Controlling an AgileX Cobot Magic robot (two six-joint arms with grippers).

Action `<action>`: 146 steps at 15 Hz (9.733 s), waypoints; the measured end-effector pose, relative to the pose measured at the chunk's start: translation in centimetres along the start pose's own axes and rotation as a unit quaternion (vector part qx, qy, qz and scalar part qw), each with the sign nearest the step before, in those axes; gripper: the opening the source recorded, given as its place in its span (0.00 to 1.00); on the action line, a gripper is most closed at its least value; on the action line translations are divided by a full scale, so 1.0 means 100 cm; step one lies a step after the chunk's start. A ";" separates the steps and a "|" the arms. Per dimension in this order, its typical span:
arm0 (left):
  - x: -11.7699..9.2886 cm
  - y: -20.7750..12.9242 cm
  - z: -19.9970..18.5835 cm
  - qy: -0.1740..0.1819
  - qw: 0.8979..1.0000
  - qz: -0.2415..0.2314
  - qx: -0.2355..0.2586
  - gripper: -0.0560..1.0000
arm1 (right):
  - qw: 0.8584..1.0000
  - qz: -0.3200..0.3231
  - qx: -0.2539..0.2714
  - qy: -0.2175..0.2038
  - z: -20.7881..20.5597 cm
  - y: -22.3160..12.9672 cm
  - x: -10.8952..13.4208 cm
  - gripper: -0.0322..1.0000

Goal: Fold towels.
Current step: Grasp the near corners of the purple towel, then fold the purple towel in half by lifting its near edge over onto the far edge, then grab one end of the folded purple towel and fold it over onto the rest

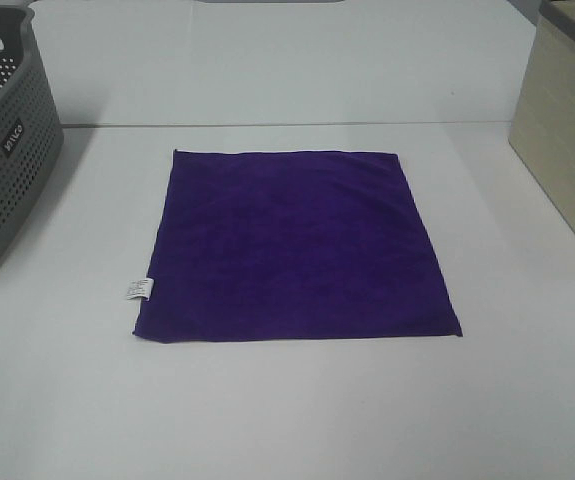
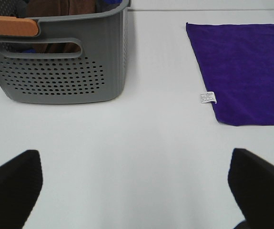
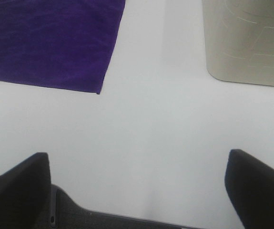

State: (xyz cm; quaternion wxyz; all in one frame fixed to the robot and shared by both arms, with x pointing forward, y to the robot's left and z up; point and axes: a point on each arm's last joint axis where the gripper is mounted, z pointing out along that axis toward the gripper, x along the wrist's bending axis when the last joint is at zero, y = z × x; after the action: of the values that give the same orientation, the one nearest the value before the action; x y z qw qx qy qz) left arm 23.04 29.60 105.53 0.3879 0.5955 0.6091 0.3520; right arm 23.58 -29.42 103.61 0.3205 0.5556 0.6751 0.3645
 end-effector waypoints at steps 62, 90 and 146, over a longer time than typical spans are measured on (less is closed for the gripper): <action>-0.079 -0.007 0.400 -0.265 0.832 -0.070 0.483 0.99 | 0.879 0.189 0.398 0.184 0.371 0.037 -0.021 0.86; -0.146 0.039 0.391 -0.280 0.837 -0.011 0.470 0.05 | 0.887 0.137 0.391 0.204 0.353 0.073 0.031 0.05; -0.058 0.080 0.541 -0.272 0.878 -0.033 0.393 0.91 | 0.932 0.034 0.333 0.142 0.326 0.253 0.010 0.79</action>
State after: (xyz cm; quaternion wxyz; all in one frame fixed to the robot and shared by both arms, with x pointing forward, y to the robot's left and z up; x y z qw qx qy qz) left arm 74.81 22.39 88.56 0.2841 0.7512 0.5865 -0.1050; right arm 63.74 -21.04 107.79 0.0051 0.5956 0.7768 0.2046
